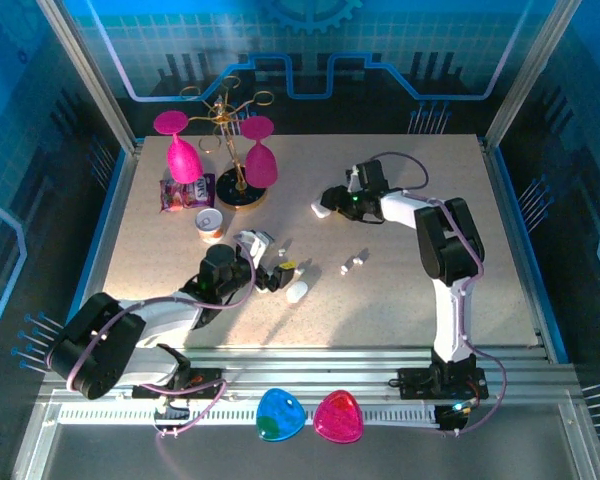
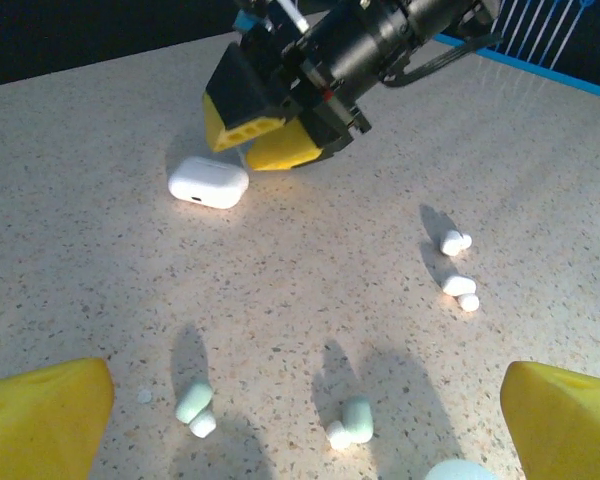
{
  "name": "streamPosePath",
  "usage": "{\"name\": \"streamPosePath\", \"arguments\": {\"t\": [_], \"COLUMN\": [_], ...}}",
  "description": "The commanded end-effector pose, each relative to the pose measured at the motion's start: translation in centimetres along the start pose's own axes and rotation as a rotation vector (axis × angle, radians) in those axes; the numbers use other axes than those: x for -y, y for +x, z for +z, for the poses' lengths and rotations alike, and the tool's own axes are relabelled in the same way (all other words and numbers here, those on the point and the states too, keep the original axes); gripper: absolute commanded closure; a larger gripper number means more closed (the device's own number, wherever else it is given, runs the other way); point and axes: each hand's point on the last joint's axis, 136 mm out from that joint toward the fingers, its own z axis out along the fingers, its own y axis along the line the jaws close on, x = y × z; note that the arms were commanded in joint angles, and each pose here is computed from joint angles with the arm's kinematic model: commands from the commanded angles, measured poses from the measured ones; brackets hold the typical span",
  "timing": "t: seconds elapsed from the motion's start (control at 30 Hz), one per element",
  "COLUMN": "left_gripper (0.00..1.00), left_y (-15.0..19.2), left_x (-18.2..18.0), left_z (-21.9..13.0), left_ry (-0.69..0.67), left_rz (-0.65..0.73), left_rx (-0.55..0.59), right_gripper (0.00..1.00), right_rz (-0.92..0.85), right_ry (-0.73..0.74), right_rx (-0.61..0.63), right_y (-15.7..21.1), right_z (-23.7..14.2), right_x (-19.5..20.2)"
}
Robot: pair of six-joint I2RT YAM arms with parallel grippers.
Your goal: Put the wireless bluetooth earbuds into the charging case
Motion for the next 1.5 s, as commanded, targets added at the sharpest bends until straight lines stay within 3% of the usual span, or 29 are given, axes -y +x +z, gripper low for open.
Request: {"name": "streamPosePath", "arguments": {"t": [0.0, 0.27, 0.73, 1.13, 1.3, 1.47], "left_gripper": [0.01, 0.01, 0.07, 0.32, 0.34, 0.48], "left_y": [-0.9, 2.0, 7.7, 10.2, 10.8, 10.8], "left_x": [1.2, 4.8, 6.6, 6.5, 6.5, 6.6], "left_z": [0.0, -1.1, -0.7, 1.2, 1.5, 1.8], "left_ry": [0.023, 0.070, 0.079, 0.060, 0.057, 0.061], "left_rz": [0.073, 0.088, 0.047, 0.060, 0.068, 0.070], "left_rx": [-0.016, -0.145, -0.355, -0.420, -0.437, -0.434], "right_gripper": [0.38, 0.20, 0.18, 0.19, 0.19, 0.19], "right_rz": [-0.084, -0.306, -0.401, -0.394, -0.394, -0.387], "right_ry": [0.004, -0.077, -0.008, 0.016, 0.024, 0.031], "right_rx": [0.086, 0.183, 0.247, 0.251, 0.253, 0.262], "right_y": [-1.6, 1.9, 6.3, 7.0, 7.1, 7.1], "right_z": [-4.4, -10.7, -16.0, -16.4, -16.6, -17.0], "right_x": [-1.2, -4.0, -2.6, -1.8, -1.5, -1.2]}}
